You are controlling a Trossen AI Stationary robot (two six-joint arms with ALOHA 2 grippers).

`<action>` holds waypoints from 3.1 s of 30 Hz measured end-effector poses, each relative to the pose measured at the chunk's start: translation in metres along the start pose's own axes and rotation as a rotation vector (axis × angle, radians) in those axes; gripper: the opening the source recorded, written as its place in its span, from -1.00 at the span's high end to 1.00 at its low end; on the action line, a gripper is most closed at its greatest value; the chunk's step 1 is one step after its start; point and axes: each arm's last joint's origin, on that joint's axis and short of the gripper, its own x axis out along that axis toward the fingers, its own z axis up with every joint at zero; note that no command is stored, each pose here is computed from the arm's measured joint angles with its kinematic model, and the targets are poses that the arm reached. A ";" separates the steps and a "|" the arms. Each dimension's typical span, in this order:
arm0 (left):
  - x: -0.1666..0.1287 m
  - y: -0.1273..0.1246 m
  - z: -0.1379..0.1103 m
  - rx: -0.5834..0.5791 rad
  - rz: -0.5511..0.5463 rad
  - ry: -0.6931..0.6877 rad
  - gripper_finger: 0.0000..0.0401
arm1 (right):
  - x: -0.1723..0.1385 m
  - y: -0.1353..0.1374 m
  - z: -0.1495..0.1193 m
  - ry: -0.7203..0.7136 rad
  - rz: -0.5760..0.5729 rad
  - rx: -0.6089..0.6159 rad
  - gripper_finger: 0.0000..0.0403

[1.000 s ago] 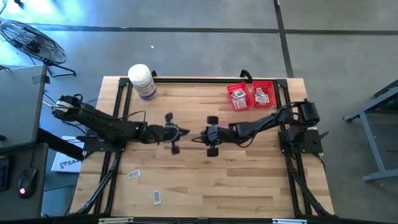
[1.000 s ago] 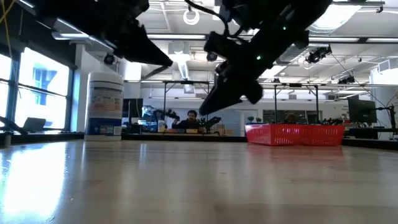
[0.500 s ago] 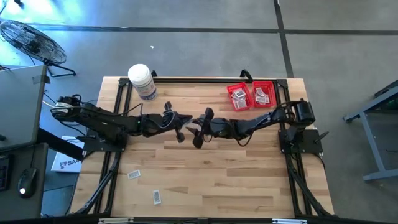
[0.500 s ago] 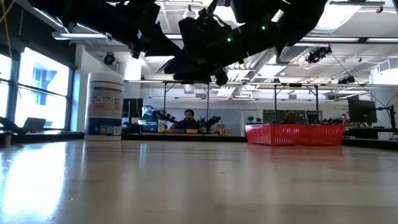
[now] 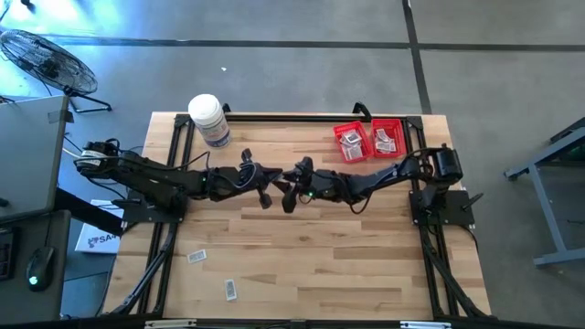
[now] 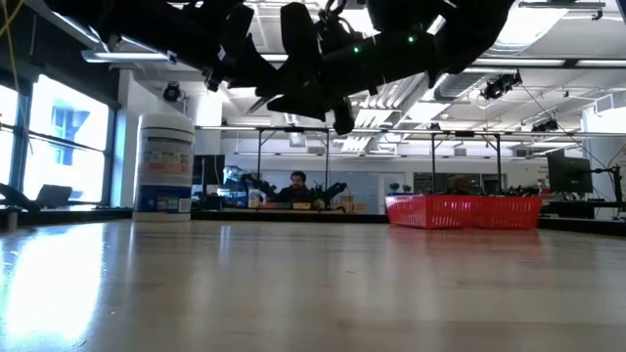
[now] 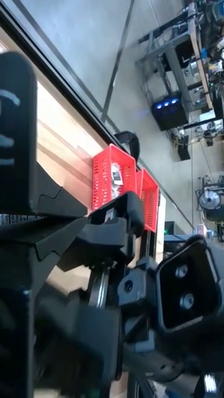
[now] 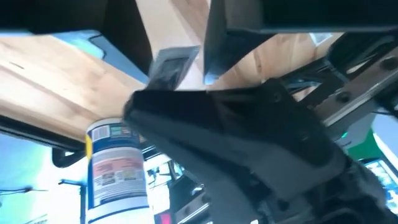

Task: Pick & Place First Aid Supplies
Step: Put the ointment pack into the right red bin

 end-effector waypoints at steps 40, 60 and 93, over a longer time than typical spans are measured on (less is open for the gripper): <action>-0.010 0.014 -0.023 0.119 0.321 0.232 -0.17 | -0.021 -0.006 0.010 0.186 -0.137 -0.270 0.99; -0.042 0.029 -0.003 -0.023 0.174 0.252 -0.17 | -0.129 -0.186 0.066 0.810 -1.153 0.018 1.00; -0.088 0.010 -0.019 -0.084 -0.065 0.798 -0.17 | -0.139 -0.215 0.072 0.915 -1.205 -0.117 0.49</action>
